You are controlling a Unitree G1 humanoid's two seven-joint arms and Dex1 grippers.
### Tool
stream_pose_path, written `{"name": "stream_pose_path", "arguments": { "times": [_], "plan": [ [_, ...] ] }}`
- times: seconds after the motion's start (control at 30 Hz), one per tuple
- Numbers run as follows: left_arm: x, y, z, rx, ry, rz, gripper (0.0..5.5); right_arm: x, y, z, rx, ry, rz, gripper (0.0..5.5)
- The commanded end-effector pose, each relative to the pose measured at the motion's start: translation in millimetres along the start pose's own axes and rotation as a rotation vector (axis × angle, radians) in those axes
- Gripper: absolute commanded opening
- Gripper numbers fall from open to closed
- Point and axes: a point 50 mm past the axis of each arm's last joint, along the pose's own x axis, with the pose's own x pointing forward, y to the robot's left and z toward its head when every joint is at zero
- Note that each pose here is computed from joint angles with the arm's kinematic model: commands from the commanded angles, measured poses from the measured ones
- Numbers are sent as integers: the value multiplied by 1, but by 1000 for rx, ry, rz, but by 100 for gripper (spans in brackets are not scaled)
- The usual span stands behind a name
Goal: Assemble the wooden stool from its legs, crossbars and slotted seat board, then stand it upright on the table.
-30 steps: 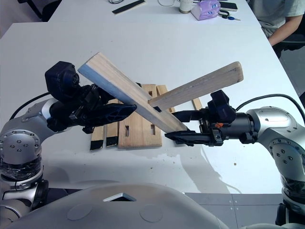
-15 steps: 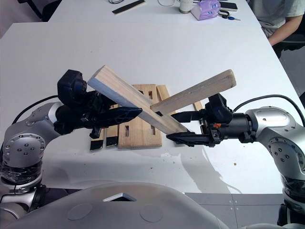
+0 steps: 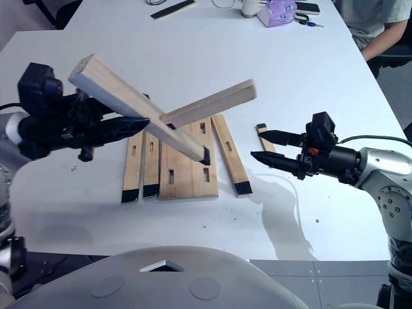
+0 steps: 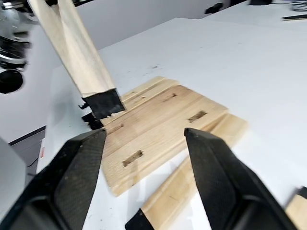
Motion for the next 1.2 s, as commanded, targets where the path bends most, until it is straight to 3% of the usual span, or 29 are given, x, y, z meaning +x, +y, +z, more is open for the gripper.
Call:
{"name": "stream_pose_path", "arguments": {
  "times": [0.03,0.23,0.7,1.2],
  "plan": [
    [-16,-8,-5,17,142,7,205,-1,5,-7,-12,-8,-48,298],
    [-23,-15,-26,49,273,-4,205,1,10,-15,-21,-6,-85,298],
    [-20,-5,-38,134,345,-9,205,9,8,-20,-55,24,-91,298],
    [-14,-4,-81,184,547,-141,205,17,8,-22,-75,35,-80,298]
  ]
}}
